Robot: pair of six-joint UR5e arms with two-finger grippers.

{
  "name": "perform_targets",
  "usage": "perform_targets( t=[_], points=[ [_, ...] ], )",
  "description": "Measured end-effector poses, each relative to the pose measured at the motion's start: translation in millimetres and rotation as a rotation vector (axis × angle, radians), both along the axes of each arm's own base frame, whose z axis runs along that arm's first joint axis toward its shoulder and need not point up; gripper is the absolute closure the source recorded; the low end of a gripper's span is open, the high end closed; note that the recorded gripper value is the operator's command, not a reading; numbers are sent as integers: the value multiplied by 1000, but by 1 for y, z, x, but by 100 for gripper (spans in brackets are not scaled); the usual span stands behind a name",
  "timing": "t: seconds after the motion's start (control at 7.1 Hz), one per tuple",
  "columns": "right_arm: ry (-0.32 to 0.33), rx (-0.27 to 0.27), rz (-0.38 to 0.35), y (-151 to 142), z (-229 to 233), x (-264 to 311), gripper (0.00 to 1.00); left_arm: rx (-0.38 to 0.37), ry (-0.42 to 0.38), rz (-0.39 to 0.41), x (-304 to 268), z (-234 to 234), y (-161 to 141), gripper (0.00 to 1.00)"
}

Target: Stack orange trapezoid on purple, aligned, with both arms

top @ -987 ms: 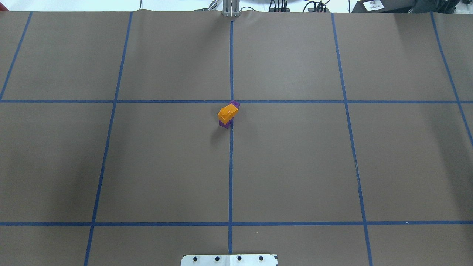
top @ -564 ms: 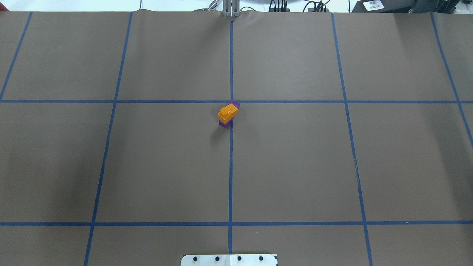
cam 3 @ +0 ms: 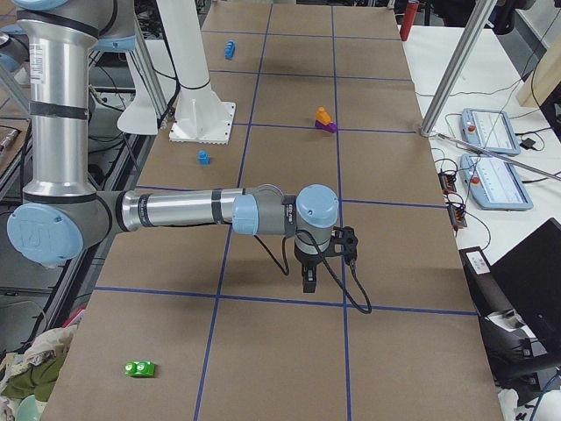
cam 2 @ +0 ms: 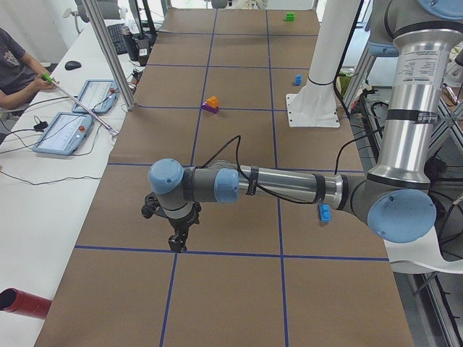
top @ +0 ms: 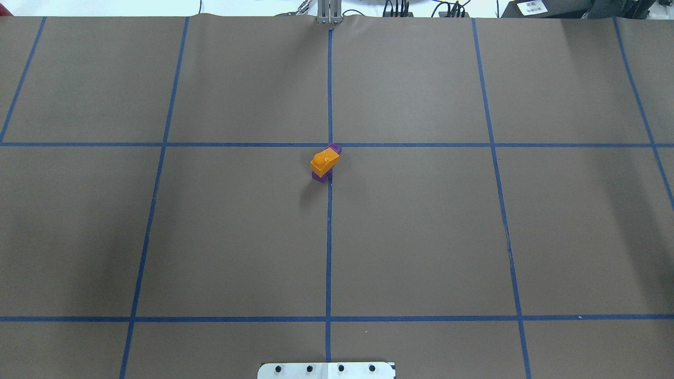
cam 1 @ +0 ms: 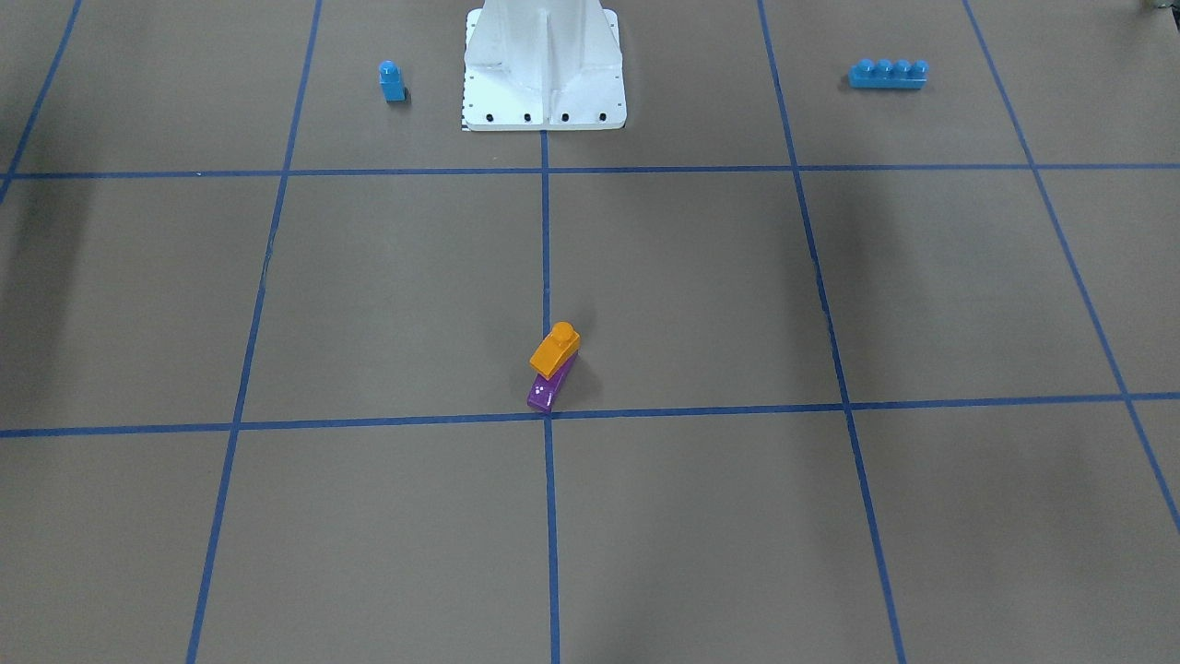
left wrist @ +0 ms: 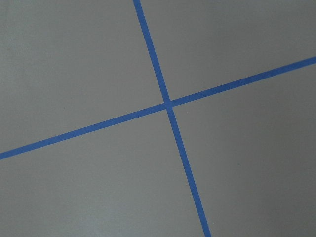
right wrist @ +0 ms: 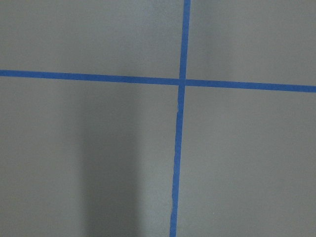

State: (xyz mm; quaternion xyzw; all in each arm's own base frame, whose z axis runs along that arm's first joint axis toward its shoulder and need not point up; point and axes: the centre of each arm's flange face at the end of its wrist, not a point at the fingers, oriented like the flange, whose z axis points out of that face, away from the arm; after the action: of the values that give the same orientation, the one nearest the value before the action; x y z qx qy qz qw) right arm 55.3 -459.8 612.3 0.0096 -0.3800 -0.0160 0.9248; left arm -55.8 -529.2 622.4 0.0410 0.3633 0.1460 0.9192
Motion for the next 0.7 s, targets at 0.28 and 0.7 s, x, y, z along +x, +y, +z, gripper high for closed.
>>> perform_targets(
  t=[0.28, 0.7],
  points=[
    [-1, -12, -4, 4, 4, 0, 0, 2, 0, 2, 0, 0, -1, 0],
    [-1, -19, -4, 6, 7, 0, 0, 4, 0, 2, 0, -2, -2, 0]
  ],
)
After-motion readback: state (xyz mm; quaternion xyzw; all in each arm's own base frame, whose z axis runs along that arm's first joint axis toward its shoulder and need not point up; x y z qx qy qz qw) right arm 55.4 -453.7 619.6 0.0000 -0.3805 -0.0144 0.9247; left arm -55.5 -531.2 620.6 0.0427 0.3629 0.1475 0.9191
